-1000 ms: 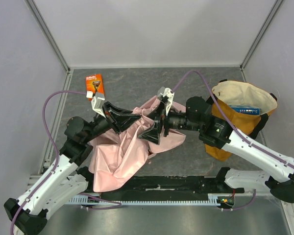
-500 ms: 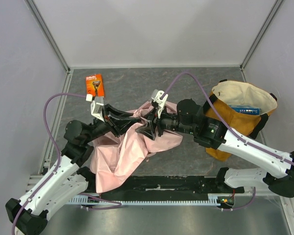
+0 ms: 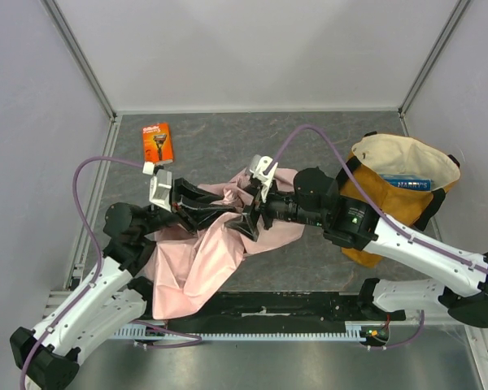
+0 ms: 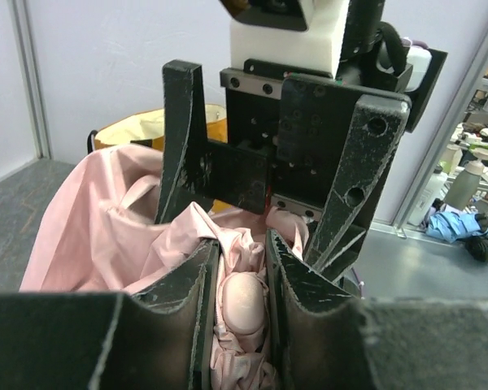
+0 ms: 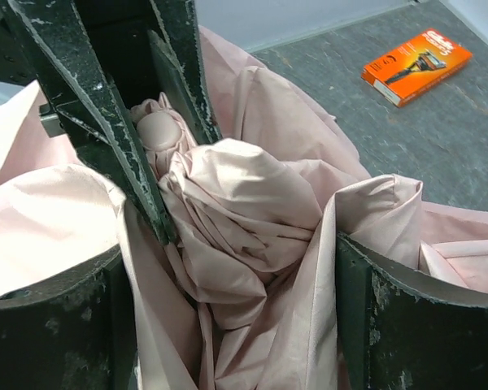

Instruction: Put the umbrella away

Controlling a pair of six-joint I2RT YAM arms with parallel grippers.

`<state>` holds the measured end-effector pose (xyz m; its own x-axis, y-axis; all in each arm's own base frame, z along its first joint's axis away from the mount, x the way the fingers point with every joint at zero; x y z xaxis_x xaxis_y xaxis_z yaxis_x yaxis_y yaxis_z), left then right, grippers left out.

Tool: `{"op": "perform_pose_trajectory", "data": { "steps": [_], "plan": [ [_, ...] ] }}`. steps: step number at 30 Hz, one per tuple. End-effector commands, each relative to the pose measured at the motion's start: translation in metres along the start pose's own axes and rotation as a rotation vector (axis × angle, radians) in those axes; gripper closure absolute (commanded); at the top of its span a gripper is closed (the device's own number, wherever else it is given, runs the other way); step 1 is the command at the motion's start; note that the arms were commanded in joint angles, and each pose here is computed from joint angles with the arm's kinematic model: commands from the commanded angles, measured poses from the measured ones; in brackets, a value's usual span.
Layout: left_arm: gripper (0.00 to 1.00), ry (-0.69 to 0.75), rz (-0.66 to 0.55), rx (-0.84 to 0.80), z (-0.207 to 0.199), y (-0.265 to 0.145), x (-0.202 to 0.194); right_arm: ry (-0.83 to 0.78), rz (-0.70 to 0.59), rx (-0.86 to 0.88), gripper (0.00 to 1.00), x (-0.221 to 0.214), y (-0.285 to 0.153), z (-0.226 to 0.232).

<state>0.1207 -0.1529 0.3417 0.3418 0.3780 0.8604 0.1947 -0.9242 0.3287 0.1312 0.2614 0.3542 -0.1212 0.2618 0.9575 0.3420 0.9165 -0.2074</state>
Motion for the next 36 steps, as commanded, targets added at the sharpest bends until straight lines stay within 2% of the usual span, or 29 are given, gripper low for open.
{"op": "perform_pose_trajectory", "data": {
  "steps": [1, 5, 7, 10, 13, 14, 15, 18, 19, 20, 21, 22, 23, 24, 27, 28, 29, 31, 36],
  "plan": [
    [0.98, 0.158, -0.042, -0.243, -0.034, 0.004, 0.026, -0.051, 0.000, 0.065, 0.14, -0.004, 0.018, 0.000],
    [0.98, 0.142, -0.026, -0.278, -0.037, 0.006, 0.028, -0.058, -0.031, 0.134, 0.18, -0.005, 0.032, 0.006],
    [0.98, 0.131, -0.019, -0.298, -0.038, 0.006, 0.028, -0.061, -0.031, 0.133, 0.24, -0.007, 0.038, 0.005],
    [0.98, 0.117, -0.027, -0.319, -0.040, 0.006, 0.027, -0.067, -0.047, 0.144, 0.40, -0.009, 0.044, 0.006],
    [0.98, 0.101, -0.031, -0.323, -0.042, 0.005, 0.028, -0.061, -0.101, 0.151, 0.70, -0.013, 0.042, 0.010],
    [0.98, 0.093, -0.034, -0.322, -0.043, 0.004, 0.028, -0.057, -0.105, 0.154, 0.87, -0.016, 0.041, 0.011],
    [0.98, 0.079, -0.044, -0.315, -0.044, 0.004, 0.029, -0.053, -0.102, 0.158, 1.00, -0.019, 0.039, 0.013],
    [0.98, 0.004, -0.096, -0.255, -0.043, 0.007, 0.034, -0.058, -0.148, 0.159, 1.00, -0.022, 0.033, 0.016],
    [0.90, -0.037, -0.111, -0.211, -0.041, 0.009, 0.036, -0.058, -0.147, 0.153, 1.00, -0.025, 0.031, 0.017],
    [0.70, -0.080, -0.109, -0.160, -0.038, 0.010, 0.038, -0.056, -0.140, 0.136, 1.00, -0.030, 0.028, 0.017],
    [0.54, -0.085, -0.117, -0.110, -0.038, 0.011, 0.043, -0.061, -0.139, 0.120, 1.00, -0.032, 0.024, 0.016],
    [0.44, -0.100, -0.116, -0.055, -0.037, 0.011, 0.046, -0.061, -0.133, 0.108, 1.00, -0.035, 0.021, 0.016],
    [0.26, -0.110, -0.139, 0.002, -0.037, 0.010, 0.051, -0.064, -0.132, 0.101, 1.00, -0.038, 0.018, 0.017],
    [0.16, -0.112, -0.145, 0.070, -0.040, 0.006, 0.055, -0.064, -0.127, 0.088, 1.00, -0.041, 0.016, 0.017],
    [0.13, -0.045, -0.201, 0.188, -0.056, -0.007, 0.074, -0.069, -0.111, 0.043, 1.00, -0.052, 0.008, 0.016],
    [0.13, -0.042, -0.245, 0.296, -0.057, -0.014, 0.080, -0.071, -0.118, 0.021, 1.00, -0.054, 0.004, 0.016],
    [0.15, -0.038, -0.271, 0.395, -0.058, -0.022, 0.084, -0.062, -0.132, -0.019, 1.00, -0.056, -0.001, 0.015],
    [0.25, -0.042, -0.275, 0.538, -0.058, -0.036, 0.082, -0.048, -0.170, -0.111, 1.00, -0.054, -0.011, 0.010],
    [0.19, -0.114, -0.129, 0.692, -0.045, -0.058, 0.045, -0.055, -0.265, -0.196, 1.00, -0.044, -0.033, 0.006]
  ]
}}
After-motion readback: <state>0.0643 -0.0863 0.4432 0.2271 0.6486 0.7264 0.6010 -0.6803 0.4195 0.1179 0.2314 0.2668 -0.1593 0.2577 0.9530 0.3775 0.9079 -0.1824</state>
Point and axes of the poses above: each gripper's point midway between its finger pads, its own y axis out along the fingers, its own z axis along the line the jaws close on, x = y × z, the point moved 10 cm from there along -y, back along the fingers, and after that the axes turned 15 degrees about -y, right-handed, at the moved point
